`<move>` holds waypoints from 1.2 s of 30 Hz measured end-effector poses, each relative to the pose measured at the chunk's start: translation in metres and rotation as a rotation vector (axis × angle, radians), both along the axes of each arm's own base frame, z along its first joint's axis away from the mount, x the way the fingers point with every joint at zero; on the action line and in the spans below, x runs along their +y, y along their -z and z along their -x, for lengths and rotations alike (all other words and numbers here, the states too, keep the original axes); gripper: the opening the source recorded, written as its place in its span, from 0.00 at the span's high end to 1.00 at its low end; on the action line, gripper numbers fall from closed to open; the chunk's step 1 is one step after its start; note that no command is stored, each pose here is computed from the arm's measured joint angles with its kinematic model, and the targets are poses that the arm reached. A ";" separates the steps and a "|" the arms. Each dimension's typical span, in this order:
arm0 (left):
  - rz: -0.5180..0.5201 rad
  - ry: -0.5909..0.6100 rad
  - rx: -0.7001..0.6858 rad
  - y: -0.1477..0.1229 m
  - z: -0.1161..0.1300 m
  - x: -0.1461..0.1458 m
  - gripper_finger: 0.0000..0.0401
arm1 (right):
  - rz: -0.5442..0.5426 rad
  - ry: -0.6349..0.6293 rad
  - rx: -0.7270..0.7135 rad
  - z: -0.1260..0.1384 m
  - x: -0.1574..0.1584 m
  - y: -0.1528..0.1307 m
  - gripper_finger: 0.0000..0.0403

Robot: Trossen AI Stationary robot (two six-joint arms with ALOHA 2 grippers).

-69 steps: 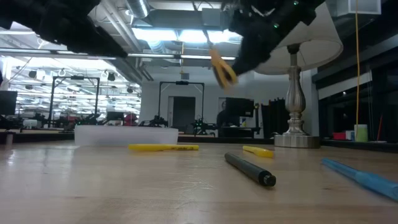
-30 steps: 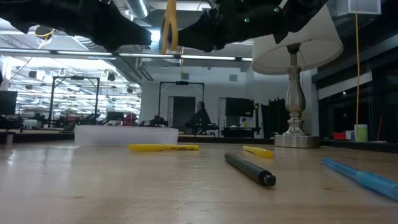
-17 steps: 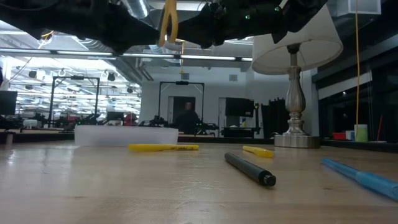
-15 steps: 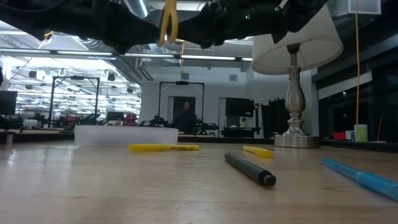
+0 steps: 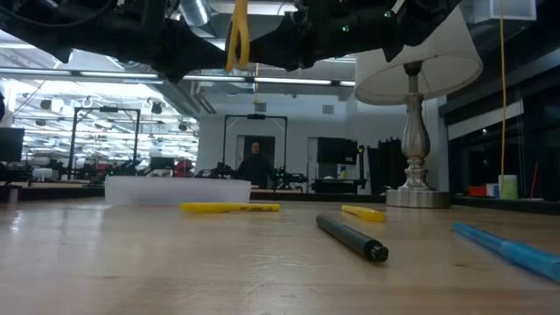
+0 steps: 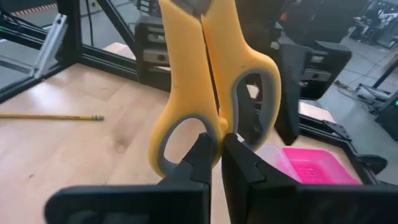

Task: Pick & place school supplies into a supply box
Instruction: Put the yellow scissors into the pink supply box

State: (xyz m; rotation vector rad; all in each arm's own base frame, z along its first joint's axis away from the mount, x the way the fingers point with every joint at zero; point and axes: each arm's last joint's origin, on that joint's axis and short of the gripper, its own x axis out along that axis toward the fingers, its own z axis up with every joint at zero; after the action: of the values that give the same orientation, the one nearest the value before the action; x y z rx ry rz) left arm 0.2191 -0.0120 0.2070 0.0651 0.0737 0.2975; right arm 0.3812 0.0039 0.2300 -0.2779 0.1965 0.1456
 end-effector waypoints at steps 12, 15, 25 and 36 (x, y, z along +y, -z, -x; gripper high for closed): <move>-0.043 -0.011 0.034 0.002 0.000 0.001 0.97 | 0.010 0.005 0.017 -0.004 0.000 0.009 0.95; -0.032 -0.023 0.028 0.002 0.000 0.002 0.98 | -0.006 -0.002 0.018 -0.004 0.000 0.009 0.86; -0.017 -0.033 0.002 -0.002 0.002 0.002 0.98 | -0.027 -0.002 0.009 -0.002 0.001 0.005 0.58; 0.137 -0.166 0.159 0.001 0.032 0.008 0.98 | -0.074 0.072 0.098 0.012 -0.021 -0.008 0.59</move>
State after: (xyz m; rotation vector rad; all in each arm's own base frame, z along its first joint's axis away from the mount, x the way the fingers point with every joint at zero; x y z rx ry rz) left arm 0.1871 -0.0043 0.2062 -0.0540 0.2578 0.4525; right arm 0.3689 -0.0171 0.2384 -0.1898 0.2975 0.0948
